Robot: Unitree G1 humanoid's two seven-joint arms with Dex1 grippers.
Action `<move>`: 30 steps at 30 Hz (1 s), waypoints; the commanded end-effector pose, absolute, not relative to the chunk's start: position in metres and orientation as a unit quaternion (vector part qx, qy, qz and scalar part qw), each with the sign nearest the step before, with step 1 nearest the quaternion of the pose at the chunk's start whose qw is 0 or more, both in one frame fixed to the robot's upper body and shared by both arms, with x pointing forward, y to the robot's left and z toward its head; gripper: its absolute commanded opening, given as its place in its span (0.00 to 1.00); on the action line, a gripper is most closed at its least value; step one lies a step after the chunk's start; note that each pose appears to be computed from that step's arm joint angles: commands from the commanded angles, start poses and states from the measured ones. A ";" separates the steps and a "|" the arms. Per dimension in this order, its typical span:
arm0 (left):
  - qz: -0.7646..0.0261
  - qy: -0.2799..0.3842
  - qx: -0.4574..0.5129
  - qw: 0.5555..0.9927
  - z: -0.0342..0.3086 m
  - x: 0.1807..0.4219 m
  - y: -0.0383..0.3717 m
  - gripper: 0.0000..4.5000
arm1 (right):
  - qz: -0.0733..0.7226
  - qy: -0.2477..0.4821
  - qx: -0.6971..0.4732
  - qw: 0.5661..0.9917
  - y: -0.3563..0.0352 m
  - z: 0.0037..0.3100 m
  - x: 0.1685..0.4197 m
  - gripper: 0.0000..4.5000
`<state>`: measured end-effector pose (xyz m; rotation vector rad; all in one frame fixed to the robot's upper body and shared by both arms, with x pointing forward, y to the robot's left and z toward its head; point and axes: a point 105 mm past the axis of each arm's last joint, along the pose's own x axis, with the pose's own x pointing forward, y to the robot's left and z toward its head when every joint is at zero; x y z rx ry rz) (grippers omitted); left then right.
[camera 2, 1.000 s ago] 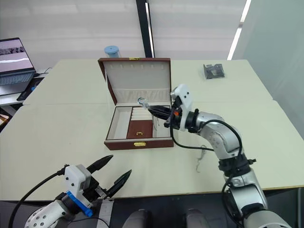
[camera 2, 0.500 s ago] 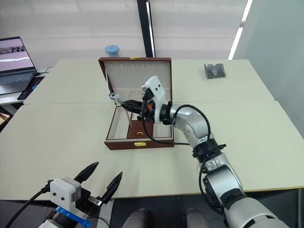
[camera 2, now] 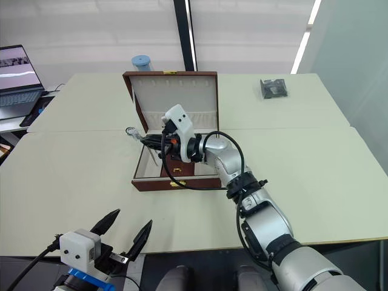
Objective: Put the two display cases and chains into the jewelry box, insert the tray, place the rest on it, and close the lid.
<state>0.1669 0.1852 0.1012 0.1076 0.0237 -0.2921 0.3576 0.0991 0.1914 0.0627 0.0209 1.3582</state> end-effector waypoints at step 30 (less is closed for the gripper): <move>-0.154 -0.012 0.060 0.986 0.115 0.170 0.180 1.00 | 0.606 0.004 0.048 0.794 0.115 0.186 0.362 0.63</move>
